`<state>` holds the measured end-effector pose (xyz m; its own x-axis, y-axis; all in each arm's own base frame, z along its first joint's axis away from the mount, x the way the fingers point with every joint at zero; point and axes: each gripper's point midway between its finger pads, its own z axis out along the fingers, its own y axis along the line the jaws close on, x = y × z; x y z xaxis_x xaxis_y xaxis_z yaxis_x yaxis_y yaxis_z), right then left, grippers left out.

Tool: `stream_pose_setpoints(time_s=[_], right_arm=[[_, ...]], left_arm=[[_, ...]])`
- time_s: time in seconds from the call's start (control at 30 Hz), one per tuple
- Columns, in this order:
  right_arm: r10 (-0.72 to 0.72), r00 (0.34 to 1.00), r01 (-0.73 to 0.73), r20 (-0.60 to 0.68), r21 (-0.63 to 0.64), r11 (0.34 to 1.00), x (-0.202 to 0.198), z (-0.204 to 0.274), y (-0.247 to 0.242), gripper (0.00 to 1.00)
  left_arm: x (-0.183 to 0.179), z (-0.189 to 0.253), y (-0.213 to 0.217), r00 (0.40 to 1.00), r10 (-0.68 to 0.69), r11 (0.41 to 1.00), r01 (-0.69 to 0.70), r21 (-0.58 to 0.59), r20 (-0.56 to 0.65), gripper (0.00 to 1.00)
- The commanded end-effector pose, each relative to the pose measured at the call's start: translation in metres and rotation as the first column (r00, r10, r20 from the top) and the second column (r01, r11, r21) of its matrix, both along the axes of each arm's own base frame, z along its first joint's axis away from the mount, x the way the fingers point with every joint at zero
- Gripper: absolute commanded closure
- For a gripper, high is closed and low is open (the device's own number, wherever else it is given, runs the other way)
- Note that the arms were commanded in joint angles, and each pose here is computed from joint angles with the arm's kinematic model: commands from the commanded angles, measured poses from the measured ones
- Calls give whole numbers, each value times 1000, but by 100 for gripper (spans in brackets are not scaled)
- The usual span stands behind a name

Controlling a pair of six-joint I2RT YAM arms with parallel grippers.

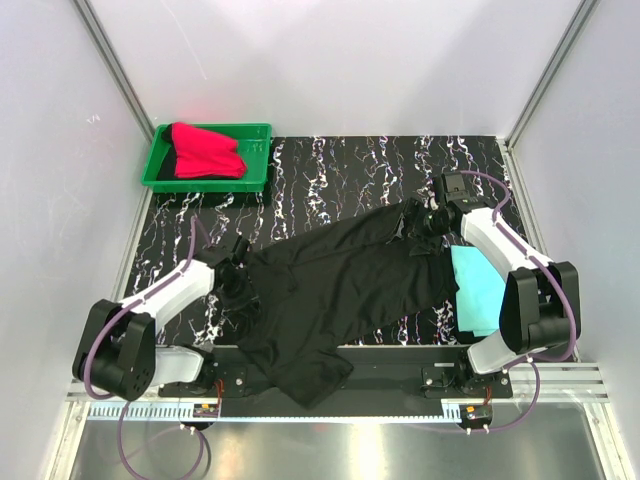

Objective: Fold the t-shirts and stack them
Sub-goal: Flatten the tshirt out

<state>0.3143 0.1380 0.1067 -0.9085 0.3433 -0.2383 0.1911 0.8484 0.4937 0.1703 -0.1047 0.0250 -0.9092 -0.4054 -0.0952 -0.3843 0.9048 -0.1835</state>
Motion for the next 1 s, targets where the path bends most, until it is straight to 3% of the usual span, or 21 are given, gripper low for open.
stream_pose_setpoints(time_s=[0.0,0.33,0.43,0.77,0.9,0.97], right_arm=[[30,998,-31,55,21,999,13,15,7,23],[35,998,-36,51,17,999,13,12,7,23],[35,998,-36,51,15,999,14,12,7,23],[13,1000,-13,28,-10,1000,26,2,4,22],[15,1000,-15,26,4,1000,29,2,7,21],[16,1000,-16,25,5,1000,30,2,8,21]], left_arm=[[12,4,-1,1000,-8,1000,8,9,15,63],[14,-3,-2,1000,-10,1000,10,8,15,66],[17,-5,-1,1000,-14,1000,14,17,21,70],[30,23,-7,993,-52,998,54,-12,109,100],[31,28,-5,993,-56,998,56,2,107,96],[31,27,-5,993,-60,998,60,0,105,100]])
